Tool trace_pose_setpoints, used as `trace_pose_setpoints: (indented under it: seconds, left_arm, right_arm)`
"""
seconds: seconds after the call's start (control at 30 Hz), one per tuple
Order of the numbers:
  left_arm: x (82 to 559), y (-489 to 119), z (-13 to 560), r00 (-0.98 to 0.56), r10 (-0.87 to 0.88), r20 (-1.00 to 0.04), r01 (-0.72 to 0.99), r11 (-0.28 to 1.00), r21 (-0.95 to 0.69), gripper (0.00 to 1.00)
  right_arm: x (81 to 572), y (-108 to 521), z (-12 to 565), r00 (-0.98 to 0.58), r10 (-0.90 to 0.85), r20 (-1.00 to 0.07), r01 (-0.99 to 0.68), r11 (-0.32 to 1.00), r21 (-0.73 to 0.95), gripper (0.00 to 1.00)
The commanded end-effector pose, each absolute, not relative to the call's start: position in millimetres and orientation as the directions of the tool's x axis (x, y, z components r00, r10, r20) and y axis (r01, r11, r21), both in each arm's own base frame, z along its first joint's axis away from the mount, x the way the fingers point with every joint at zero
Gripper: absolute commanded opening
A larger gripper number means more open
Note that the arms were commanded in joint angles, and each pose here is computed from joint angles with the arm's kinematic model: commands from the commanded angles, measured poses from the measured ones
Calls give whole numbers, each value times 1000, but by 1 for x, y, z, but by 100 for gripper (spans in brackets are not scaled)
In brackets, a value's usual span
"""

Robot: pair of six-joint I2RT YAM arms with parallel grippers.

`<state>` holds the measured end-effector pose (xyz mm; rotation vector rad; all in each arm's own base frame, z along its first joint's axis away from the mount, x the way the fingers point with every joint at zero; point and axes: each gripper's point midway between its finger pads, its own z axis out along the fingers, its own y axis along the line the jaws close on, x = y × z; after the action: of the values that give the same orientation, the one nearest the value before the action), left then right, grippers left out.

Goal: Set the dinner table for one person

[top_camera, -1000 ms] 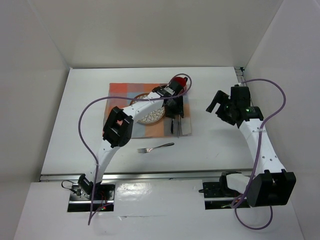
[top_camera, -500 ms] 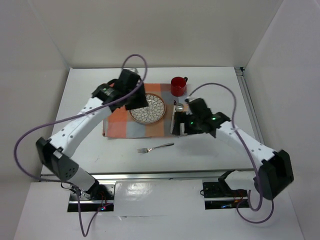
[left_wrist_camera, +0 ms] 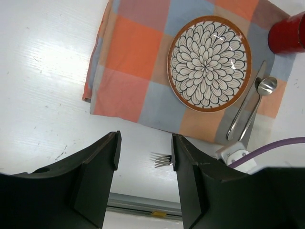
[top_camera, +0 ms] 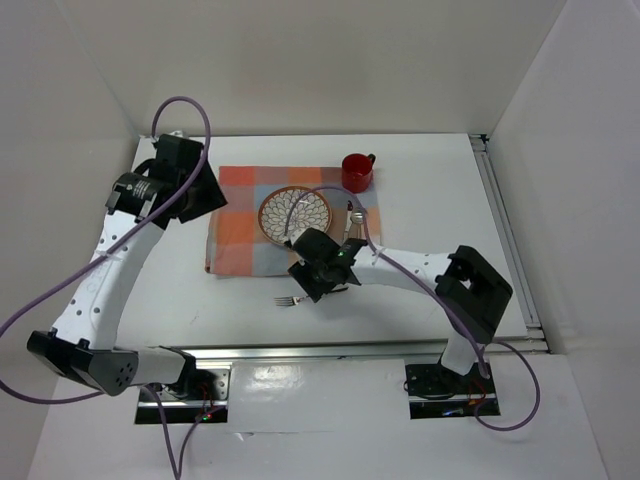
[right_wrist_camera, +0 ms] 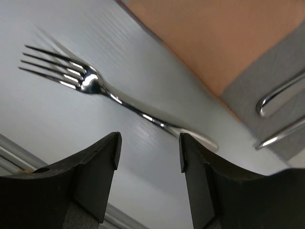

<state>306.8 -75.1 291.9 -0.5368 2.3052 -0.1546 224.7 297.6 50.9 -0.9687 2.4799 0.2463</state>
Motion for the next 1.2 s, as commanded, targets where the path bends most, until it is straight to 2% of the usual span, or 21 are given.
trace_pose_setpoints:
  seconds: [0.0, 0.23, 0.37, 0.5, 0.8, 0.93, 1.03, 1.17]
  left_arm:
    - [303, -72, 293, -658, -398, -639, -302, 917, -260, 63]
    - [307, -55, 292, -656, -405, -637, -318, 914, -253, 64]
    - [309, -45, 298, -652, -399, -645, -306, 917, -257, 64]
    - [307, -35, 302, -664, -377, -646, -296, 926, -237, 65]
    - [303, -32, 292, -679, -399, -617, -295, 917, -268, 65]
    - [300, -32, 288, -685, -398, -611, -297, 917, -265, 65]
    - [299, -32, 289, -679, -399, -616, -295, 917, -268, 65]
    - [298, -32, 285, -683, -407, -607, -304, 914, -270, 65]
  right_arm:
    - [252, 329, 70, -509, -624, -593, -742, 667, -65, 63]
    - [239, 351, 64, -389, -694, -606, -860, 510, -31, 62]
    - [234, 355, 59, -364, -719, -592, -887, 461, -15, 62]
    - [231, 356, 59, -346, -727, -594, -899, 437, -12, 67]
    - [225, 348, 37, -325, -772, -547, -918, 397, -14, 66]
    - [223, 340, 22, -326, -792, -516, -918, 395, -26, 72]
    - [222, 338, 14, -323, -805, -498, -922, 387, -27, 72]
    - [226, 338, 13, -334, -791, -513, -920, 392, -6, 64]
